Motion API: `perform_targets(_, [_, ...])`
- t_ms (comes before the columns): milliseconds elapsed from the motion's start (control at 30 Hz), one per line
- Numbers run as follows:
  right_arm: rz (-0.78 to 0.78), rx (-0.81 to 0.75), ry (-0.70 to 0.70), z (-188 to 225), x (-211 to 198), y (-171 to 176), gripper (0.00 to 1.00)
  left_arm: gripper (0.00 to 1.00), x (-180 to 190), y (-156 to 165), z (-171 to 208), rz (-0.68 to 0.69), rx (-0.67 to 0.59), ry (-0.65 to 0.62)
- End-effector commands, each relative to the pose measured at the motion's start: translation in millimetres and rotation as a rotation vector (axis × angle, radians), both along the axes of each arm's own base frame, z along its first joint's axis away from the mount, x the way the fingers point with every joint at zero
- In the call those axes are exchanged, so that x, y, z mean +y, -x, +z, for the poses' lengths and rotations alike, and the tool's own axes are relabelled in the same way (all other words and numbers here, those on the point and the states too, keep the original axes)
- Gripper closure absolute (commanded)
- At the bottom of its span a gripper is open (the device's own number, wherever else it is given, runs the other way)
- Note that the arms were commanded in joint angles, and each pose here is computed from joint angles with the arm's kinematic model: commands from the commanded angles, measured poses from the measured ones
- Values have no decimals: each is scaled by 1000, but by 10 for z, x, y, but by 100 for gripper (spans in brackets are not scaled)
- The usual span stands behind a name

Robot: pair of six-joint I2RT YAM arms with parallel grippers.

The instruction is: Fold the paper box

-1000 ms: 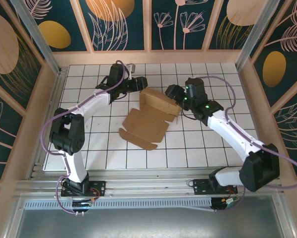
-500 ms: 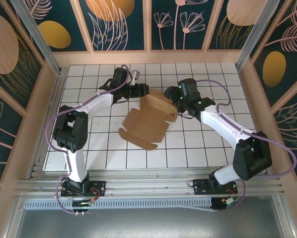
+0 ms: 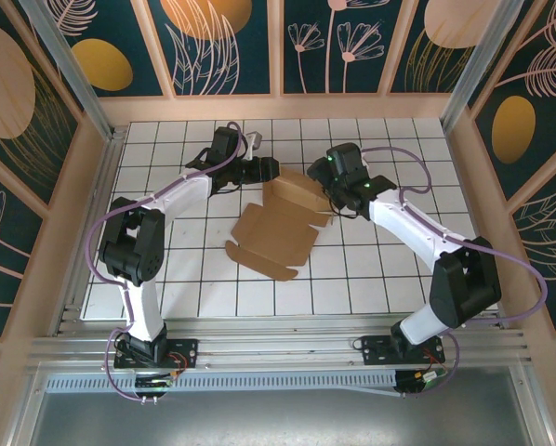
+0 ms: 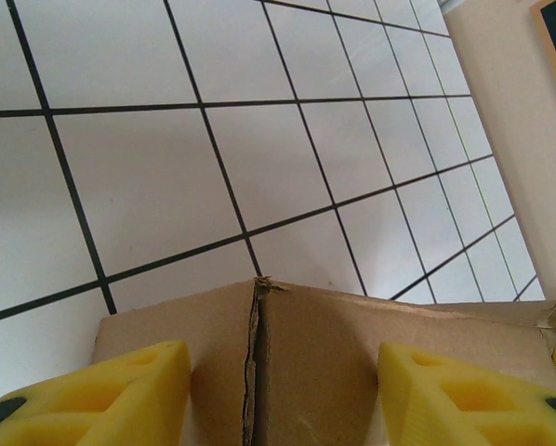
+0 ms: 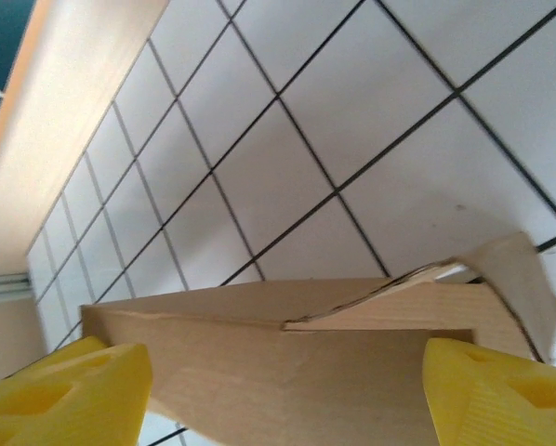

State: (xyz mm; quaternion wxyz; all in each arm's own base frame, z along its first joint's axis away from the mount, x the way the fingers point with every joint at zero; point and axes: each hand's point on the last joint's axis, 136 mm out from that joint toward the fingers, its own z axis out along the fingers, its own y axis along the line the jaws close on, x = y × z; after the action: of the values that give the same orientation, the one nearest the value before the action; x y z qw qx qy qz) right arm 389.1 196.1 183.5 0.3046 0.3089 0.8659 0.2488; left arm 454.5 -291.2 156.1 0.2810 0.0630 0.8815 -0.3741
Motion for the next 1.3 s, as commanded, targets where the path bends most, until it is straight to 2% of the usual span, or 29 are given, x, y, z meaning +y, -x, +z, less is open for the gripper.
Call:
perform_targets(0, [-40,78,152,-167,-217,150,20,46,-37,95,16,-16,4,-2])
perform_targets(167, [88,79,38,-135,124,147,20,47,-50,86,12,-21,5,0])
perform_targets(500, [19,156,-49,-300,281,14,20,48,-114,80,60,-25,9,36])
perform_targets(633, [-47,234,18,-432,161,56,19,48,-115,67,53,-20,12,39])
perform_targets(700, [-28,216,103,-355,114,70,21,48,-111,62,36,-15,12,34])
perform_targets(800, [32,45,239,135,76,32,21,48,-95,49,31,-7,6,25])
perform_targets(933, [87,-48,240,519,68,90,21,49,-92,25,33,-1,4,19])
perform_targets(1000, [97,-27,202,508,144,114,21,49,-83,15,36,6,3,15])
perform_targets(1133, [85,83,120,233,304,148,21,49,-85,2,28,10,7,14])
perform_targets(1267, [40,145,161,-16,204,131,22,49,-93,2,25,7,9,13])
